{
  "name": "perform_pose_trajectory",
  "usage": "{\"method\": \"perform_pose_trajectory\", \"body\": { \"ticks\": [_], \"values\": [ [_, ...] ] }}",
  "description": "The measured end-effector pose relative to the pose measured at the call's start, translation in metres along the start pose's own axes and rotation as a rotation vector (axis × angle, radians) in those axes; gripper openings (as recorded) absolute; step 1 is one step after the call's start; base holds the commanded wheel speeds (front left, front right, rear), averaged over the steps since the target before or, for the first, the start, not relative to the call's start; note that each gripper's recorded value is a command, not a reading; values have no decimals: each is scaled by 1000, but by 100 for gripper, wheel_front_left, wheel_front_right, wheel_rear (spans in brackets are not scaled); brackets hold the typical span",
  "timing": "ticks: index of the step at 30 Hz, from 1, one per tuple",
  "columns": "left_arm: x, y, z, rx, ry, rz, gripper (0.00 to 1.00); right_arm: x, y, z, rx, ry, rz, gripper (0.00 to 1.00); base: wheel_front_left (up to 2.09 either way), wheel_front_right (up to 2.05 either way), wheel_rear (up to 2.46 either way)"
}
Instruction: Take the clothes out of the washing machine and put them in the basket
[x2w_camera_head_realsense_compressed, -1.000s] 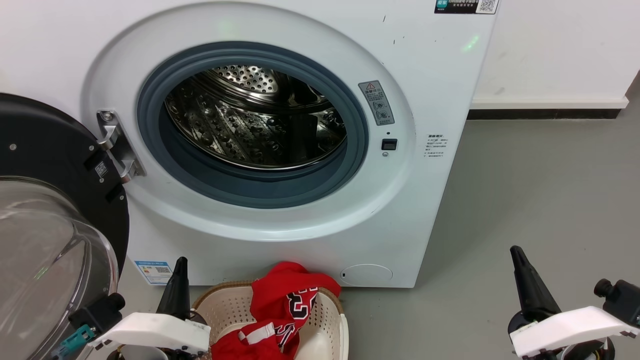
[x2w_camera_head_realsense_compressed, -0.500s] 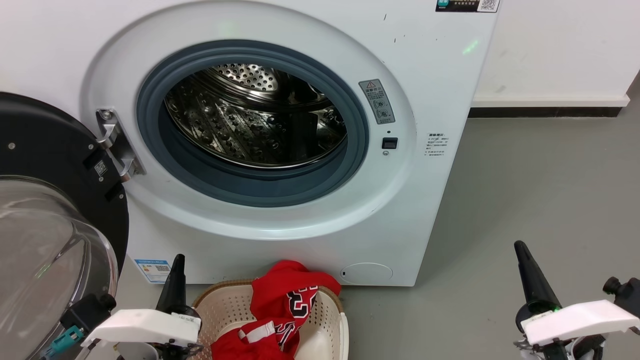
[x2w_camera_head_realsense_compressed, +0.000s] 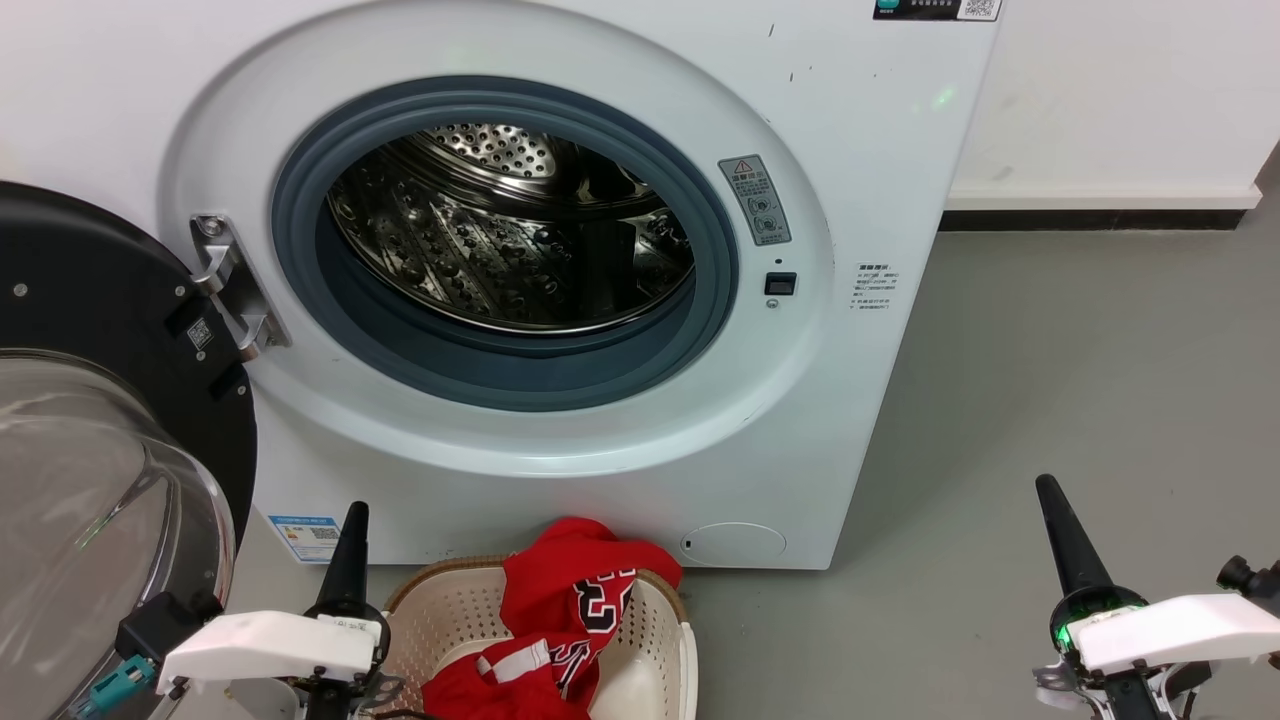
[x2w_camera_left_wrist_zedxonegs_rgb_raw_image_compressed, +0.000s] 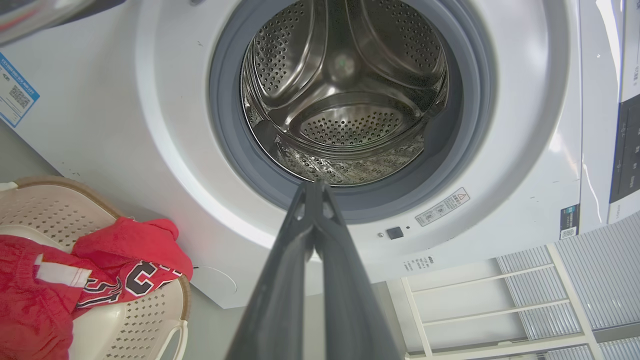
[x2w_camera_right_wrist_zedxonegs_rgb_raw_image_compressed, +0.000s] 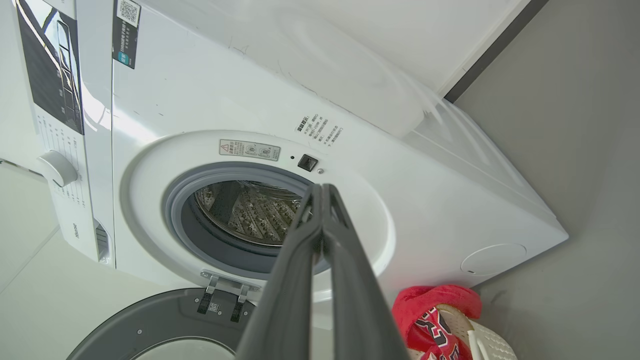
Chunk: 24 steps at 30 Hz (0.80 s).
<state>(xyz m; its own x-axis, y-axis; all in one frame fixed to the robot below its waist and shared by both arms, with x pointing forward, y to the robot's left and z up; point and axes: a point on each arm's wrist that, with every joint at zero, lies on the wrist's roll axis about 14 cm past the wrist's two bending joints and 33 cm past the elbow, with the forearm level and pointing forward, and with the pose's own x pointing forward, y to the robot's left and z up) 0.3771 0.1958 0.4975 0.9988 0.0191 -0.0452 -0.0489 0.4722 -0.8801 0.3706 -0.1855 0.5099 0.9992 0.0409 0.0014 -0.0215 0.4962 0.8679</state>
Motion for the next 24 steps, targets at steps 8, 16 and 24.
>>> {"method": "perform_pose_trajectory", "body": {
  "ticks": [8,16,24],
  "values": [
    [1,0,1,-83,4,0,0,3,-1,2,85,-7,-3,0,0,0,0],
    [3,0,1,-159,6,-4,0,5,-5,3,165,-10,-13,0,0,0,0],
    [5,-1,3,-246,6,-12,0,8,-7,5,258,-16,-18,0,0,0,0]
  ]
}}
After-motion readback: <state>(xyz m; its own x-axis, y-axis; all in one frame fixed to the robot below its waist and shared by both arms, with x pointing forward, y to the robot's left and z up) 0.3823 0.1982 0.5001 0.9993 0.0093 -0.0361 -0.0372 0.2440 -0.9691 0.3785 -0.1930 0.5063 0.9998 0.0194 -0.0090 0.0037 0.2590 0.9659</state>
